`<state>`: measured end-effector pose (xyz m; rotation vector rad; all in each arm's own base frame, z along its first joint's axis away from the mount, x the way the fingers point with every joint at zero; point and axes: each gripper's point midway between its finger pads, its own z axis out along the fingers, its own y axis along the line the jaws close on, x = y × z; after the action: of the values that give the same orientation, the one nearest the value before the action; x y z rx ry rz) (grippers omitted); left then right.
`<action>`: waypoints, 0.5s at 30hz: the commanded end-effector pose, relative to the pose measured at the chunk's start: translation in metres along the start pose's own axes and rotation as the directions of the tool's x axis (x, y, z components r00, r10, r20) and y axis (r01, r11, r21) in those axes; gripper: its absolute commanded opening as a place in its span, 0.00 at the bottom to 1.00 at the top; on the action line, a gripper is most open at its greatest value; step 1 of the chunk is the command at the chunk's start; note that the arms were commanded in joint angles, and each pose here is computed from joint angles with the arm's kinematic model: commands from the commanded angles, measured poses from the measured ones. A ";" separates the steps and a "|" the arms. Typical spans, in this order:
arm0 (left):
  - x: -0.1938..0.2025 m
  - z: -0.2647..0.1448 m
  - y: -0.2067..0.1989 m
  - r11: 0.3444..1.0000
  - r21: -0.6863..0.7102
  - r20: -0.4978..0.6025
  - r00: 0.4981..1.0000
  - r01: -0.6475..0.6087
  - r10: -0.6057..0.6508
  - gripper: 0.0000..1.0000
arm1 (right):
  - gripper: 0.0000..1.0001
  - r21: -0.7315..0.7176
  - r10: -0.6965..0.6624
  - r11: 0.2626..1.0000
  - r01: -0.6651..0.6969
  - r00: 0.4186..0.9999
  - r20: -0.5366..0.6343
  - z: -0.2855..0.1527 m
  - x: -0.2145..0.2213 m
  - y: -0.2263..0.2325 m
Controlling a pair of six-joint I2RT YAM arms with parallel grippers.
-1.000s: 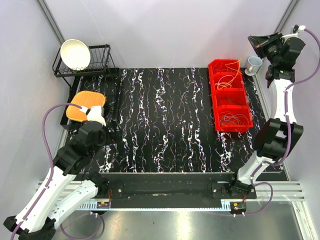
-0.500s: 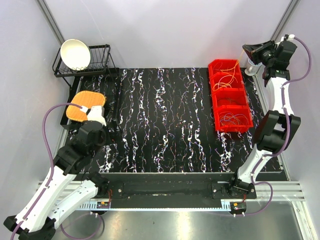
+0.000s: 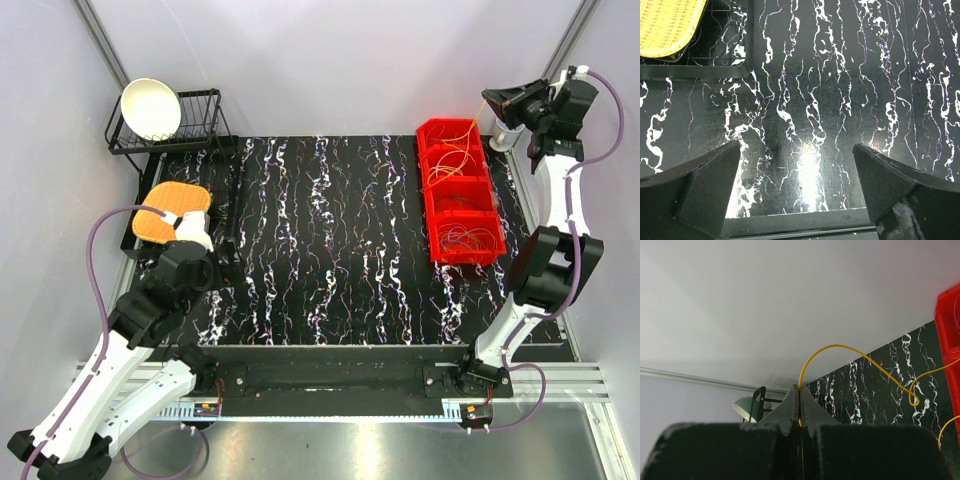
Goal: Untangle the cables
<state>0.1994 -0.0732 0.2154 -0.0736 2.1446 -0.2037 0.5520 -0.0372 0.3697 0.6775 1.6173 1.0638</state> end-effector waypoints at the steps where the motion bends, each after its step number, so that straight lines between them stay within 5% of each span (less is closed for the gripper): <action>1: -0.009 0.003 -0.007 1.000 0.030 0.033 0.999 0.005 -0.006 0.99 | 0.00 -0.090 -0.111 0.989 0.114 0.993 0.034 -0.031 -0.005 0.055; 15: -0.009 0.002 -0.007 0.999 0.032 0.034 0.999 0.007 -0.008 0.99 | 0.00 -0.038 -0.067 0.997 0.066 0.997 -0.024 -0.032 0.013 0.030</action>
<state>0.1994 -0.0734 0.2152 -0.0730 2.1456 -0.2040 0.5251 -0.0282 0.3799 0.6489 1.6334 1.0471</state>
